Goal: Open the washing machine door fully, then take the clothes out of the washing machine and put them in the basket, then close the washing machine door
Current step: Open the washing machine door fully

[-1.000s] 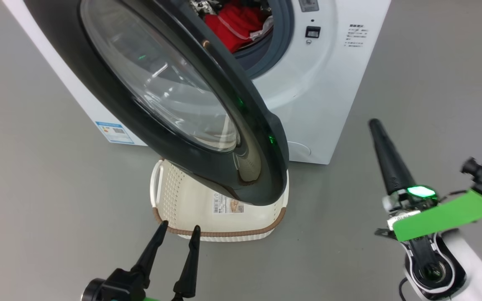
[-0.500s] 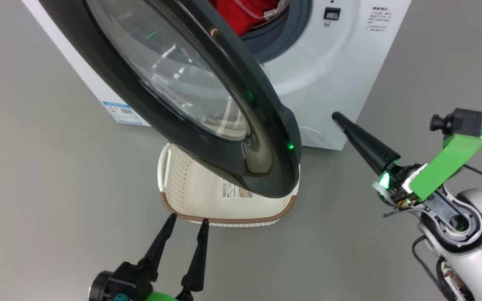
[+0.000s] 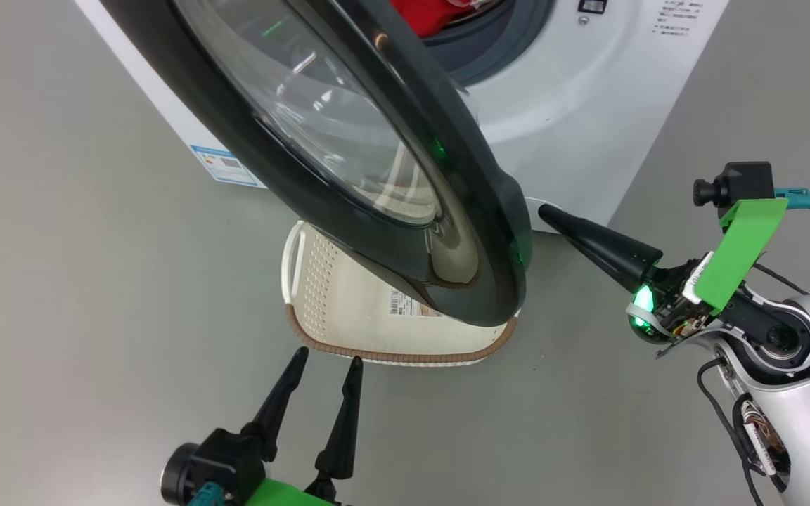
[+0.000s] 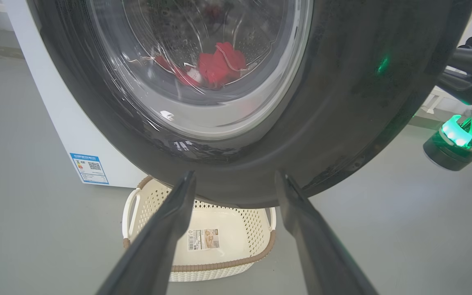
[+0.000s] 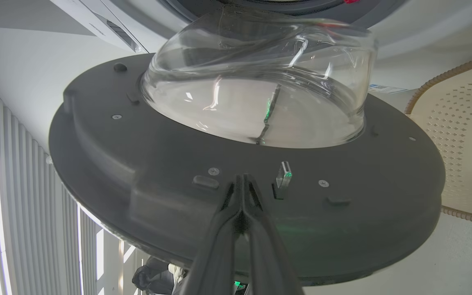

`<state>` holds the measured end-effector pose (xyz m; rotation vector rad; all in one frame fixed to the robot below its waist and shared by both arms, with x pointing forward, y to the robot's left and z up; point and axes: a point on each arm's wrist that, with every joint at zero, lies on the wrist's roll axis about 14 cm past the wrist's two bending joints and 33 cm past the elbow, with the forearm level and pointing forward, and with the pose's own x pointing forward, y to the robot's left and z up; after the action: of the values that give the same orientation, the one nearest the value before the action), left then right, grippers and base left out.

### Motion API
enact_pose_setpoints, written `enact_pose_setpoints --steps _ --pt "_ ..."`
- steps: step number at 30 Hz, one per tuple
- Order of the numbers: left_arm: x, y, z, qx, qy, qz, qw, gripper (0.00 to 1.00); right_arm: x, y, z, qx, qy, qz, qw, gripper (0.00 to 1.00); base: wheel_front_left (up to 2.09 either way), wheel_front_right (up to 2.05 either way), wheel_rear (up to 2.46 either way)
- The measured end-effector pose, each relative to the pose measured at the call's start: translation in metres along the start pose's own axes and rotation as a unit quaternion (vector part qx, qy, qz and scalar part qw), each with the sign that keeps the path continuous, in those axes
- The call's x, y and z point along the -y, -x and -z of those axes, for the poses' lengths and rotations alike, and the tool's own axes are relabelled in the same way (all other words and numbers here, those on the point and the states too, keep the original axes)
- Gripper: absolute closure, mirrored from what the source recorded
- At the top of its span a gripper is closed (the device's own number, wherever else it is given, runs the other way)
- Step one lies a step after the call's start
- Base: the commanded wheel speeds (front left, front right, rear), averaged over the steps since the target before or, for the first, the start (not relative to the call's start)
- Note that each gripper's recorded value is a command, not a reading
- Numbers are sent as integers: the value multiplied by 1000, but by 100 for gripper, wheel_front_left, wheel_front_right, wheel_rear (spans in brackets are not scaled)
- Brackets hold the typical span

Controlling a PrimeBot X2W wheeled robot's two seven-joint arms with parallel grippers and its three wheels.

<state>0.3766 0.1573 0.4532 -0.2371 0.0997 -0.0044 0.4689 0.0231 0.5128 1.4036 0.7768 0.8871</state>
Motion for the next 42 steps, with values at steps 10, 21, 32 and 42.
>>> enact_pose_setpoints --steps 10,21,32,42 --pt "-5 6 -9 13 0 -12 1000 0 -5 -10 18 -38 7 -4 999 100 0 0 0" --pt "-13 25 -22 33 5 -29 999 0 -7 -18 66 -95 6 0 995 100 0 0 0" --pt "-30 50 -31 51 6 -62 997 0 -9 -28 109 -146 0 1 989 100 0 0 0" --pt "-51 80 -35 64 8 -105 992 0 -18 -45 146 -193 -1 -11 981 100 0 0 0"
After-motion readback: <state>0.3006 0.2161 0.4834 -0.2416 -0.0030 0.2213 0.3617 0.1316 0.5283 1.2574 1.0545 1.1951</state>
